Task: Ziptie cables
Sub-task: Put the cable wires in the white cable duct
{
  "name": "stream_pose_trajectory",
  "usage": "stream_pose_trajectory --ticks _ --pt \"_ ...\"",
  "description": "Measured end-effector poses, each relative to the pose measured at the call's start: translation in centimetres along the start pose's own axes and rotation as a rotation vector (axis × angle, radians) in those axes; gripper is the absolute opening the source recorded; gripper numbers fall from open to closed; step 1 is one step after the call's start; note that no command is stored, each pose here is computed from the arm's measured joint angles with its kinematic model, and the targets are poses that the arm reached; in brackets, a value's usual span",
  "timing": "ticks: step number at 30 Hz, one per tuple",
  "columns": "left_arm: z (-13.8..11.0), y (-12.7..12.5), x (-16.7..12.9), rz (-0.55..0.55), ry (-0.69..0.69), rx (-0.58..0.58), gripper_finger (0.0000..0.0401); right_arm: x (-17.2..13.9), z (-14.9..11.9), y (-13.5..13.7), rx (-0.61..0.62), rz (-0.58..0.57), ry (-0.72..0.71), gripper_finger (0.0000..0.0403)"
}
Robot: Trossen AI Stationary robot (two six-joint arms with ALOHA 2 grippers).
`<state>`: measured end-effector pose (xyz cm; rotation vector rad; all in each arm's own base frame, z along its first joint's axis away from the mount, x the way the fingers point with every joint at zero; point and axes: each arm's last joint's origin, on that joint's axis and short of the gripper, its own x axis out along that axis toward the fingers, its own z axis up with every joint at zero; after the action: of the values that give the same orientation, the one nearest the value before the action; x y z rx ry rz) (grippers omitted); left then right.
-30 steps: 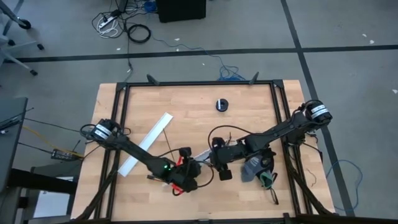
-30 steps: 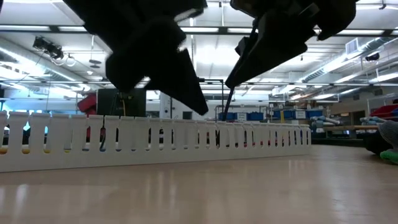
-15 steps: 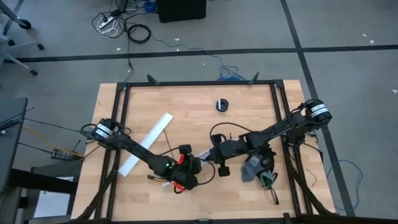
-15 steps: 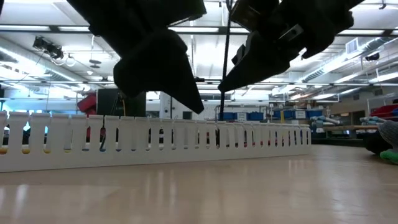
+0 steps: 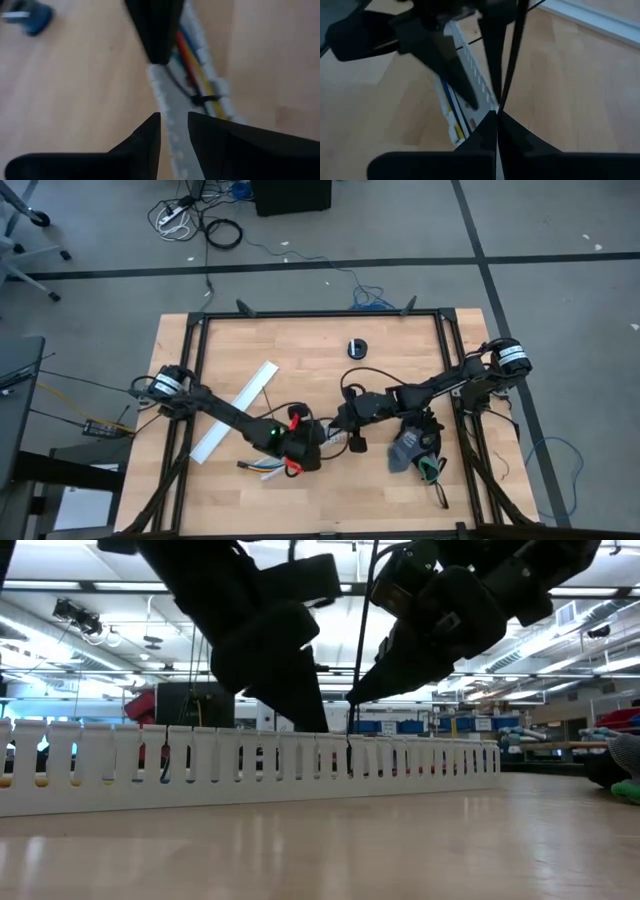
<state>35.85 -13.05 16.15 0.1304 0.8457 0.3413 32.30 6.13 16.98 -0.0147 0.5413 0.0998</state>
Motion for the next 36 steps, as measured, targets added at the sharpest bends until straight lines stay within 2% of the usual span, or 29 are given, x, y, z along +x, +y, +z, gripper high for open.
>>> stream_pose_trajectory --ticks 6,20,24,31,36 --pt "0.3 0.8 0.9 -0.041 0.024 -0.024 0.0092 0.0 0.0 -0.4 0.006 -0.01 -0.003 0.0" --pt "-0.1 1.1 2.7 -0.021 0.046 -0.021 0.0088 0.1 0.2 -0.8 0.007 0.004 -0.02 0.0" --pt "-0.4 1.0 3.0 -0.01 0.056 -0.003 0.007 0.1 0.2 -0.9 0.007 0.003 -0.02 0.0" --pt "-0.3 1.0 3.0 0.012 0.047 -0.001 0.0011 0.1 0.4 -1.7 0.03 0.011 -0.034 0.0" --pt "-0.3 1.0 3.0 0.016 0.041 0.005 0.0008 0.1 0.5 -2.2 0.039 0.029 -0.041 0.0"
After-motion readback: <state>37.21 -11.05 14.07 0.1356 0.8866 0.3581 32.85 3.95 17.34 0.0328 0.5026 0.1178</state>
